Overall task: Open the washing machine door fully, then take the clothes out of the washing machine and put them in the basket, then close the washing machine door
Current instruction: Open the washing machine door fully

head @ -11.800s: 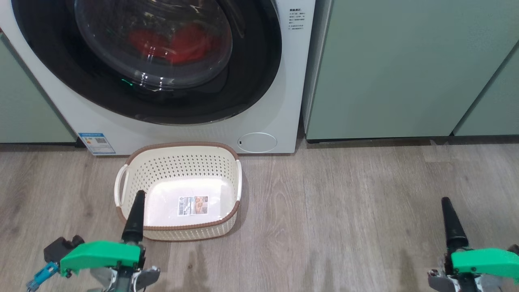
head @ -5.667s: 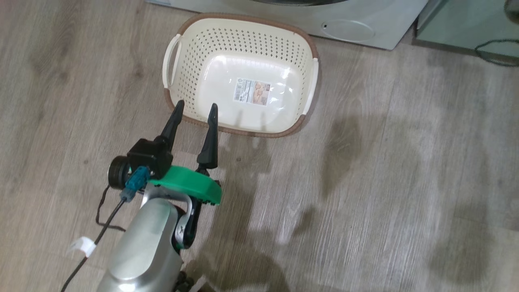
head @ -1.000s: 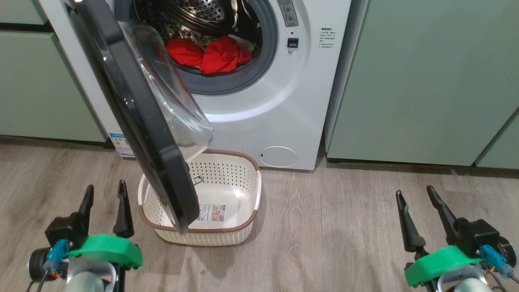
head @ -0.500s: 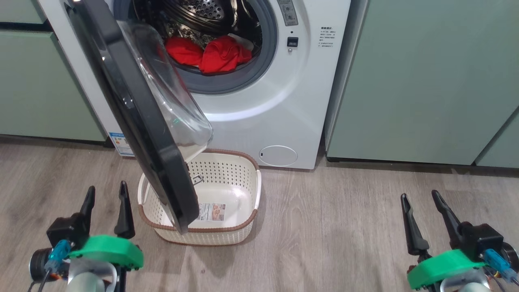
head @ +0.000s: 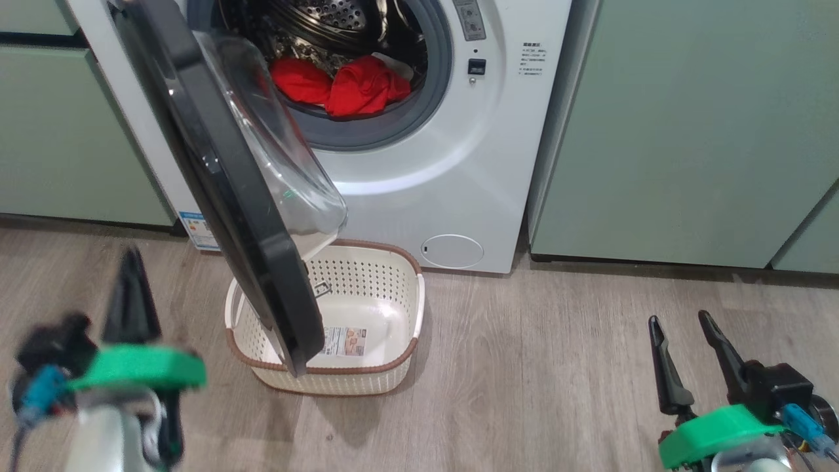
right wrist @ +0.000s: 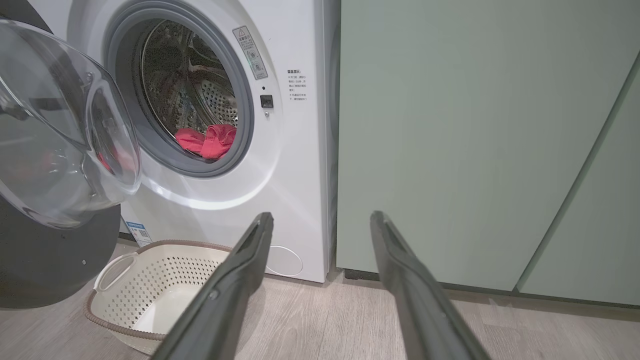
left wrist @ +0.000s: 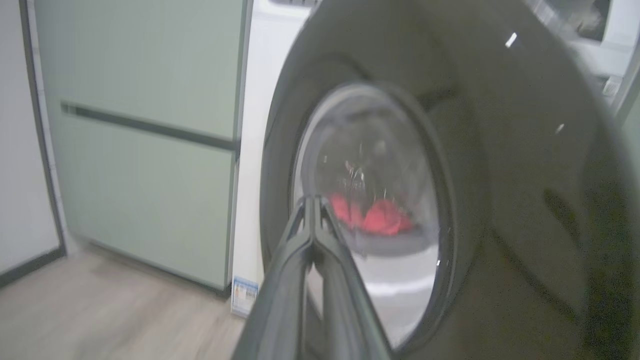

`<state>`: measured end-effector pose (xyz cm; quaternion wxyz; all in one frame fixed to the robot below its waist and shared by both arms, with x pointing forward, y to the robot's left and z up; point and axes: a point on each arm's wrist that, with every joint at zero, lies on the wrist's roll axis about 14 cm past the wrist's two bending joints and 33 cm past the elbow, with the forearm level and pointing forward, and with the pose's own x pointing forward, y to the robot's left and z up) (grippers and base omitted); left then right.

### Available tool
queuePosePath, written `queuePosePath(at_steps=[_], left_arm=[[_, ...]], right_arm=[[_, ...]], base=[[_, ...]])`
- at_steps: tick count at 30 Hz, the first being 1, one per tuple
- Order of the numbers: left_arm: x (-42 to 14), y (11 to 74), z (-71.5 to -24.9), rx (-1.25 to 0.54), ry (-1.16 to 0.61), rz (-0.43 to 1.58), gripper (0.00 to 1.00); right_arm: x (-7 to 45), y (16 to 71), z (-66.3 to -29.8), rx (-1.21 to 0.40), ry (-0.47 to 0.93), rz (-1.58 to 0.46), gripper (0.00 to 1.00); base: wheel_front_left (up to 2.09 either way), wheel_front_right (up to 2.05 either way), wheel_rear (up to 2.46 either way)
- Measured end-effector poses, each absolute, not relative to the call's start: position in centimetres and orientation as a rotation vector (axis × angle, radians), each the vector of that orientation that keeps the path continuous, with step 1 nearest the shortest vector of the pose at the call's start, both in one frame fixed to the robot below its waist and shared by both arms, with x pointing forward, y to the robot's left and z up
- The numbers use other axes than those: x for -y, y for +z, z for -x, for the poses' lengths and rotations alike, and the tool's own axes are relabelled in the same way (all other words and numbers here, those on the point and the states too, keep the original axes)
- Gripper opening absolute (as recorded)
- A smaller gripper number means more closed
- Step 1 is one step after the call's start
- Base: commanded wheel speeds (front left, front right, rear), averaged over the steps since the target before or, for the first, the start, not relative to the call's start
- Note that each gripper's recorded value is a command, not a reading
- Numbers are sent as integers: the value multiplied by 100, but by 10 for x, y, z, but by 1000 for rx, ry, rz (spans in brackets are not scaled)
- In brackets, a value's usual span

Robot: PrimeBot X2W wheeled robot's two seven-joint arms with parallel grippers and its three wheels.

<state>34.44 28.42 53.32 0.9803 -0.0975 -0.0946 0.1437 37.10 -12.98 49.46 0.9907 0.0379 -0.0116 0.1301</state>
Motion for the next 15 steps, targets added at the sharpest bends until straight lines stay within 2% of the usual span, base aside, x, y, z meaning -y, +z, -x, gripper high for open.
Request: queuePosePath(at_steps=[6,8,15], left_arm=[[-280,641,-354,514,244,205,0],[-255,693,-353,657,152,193,0],[-165,764,-341,772,-135,160,0]], right_arm=[[129,494,-371,20,264,-76,100],[128,493,-370,16,265,-76,100],[129,491,-367,11,263,-79,100]], base=[[0,0,0],[0,0,0],[0,0,0]])
